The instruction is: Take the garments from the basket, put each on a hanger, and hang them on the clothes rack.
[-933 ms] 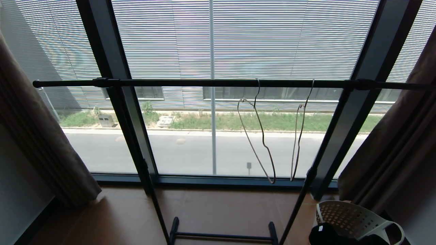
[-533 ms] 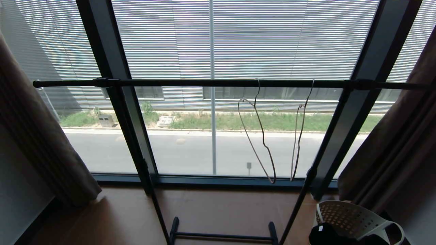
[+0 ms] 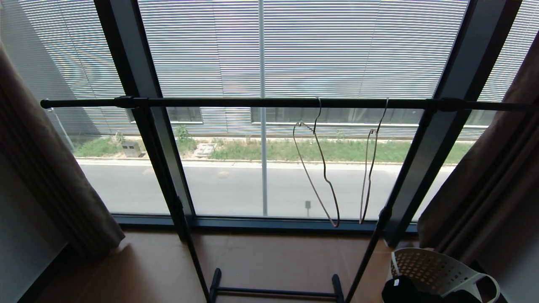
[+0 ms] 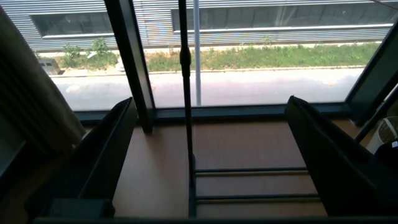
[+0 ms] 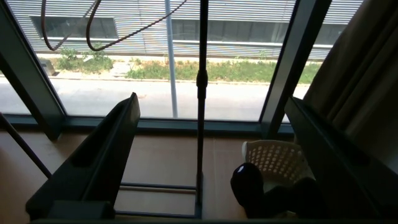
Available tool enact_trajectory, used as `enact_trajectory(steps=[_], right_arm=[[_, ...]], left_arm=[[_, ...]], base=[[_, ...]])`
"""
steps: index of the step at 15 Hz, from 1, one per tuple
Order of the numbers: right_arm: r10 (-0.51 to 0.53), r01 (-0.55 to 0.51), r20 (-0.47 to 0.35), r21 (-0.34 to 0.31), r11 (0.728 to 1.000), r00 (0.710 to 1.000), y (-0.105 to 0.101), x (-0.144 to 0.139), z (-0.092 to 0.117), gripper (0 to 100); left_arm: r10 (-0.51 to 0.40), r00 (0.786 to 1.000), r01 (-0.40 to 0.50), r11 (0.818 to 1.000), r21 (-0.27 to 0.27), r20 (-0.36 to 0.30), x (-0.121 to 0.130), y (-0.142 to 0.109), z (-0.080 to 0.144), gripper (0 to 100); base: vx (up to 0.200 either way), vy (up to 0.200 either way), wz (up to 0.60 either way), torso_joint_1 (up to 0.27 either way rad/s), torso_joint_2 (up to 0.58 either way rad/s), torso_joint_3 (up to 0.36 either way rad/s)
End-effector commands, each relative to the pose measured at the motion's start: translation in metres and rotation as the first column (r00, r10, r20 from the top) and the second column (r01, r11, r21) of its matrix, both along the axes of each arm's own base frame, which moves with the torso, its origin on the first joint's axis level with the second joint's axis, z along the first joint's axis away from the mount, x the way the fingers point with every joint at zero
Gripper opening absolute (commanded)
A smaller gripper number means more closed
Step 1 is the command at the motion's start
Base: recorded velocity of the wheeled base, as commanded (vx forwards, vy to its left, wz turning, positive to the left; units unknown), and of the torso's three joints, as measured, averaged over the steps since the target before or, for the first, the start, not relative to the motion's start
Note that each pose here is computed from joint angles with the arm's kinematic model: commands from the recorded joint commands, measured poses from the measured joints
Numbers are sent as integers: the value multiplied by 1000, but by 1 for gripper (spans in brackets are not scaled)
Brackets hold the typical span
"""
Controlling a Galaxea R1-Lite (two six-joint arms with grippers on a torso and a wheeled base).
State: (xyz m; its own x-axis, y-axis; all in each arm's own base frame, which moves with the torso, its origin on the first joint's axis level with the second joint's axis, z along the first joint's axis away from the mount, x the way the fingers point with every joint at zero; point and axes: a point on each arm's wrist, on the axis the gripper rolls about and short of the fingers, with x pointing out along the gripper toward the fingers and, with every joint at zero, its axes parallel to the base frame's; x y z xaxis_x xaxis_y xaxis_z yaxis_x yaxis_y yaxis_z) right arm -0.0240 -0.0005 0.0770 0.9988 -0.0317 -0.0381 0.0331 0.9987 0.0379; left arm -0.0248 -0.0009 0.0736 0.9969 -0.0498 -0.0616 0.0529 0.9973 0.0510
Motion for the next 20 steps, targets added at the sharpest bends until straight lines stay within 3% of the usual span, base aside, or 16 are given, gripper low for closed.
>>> enact_trajectory(steps=[1, 9, 20], right_arm=[[0, 0, 0, -2, 1000, 1000, 0, 0, 0, 100], [41, -41, -5, -43, 998, 999, 1, 0, 0, 100], [44, -44, -3, -43, 998, 999, 1, 0, 0, 100]], left_arm=[[-1, 1000, 1, 1000, 1, 0, 0, 0, 0, 100], [-5, 1000, 5, 1000, 0, -1, 0, 0, 0, 100], [-7, 1000, 7, 1000, -4, 0, 0, 0, 0, 100]], base=[[0, 0, 0, 0, 0, 0], [0, 0, 0, -11, 27, 14], [0, 0, 0, -177, 472, 288]])
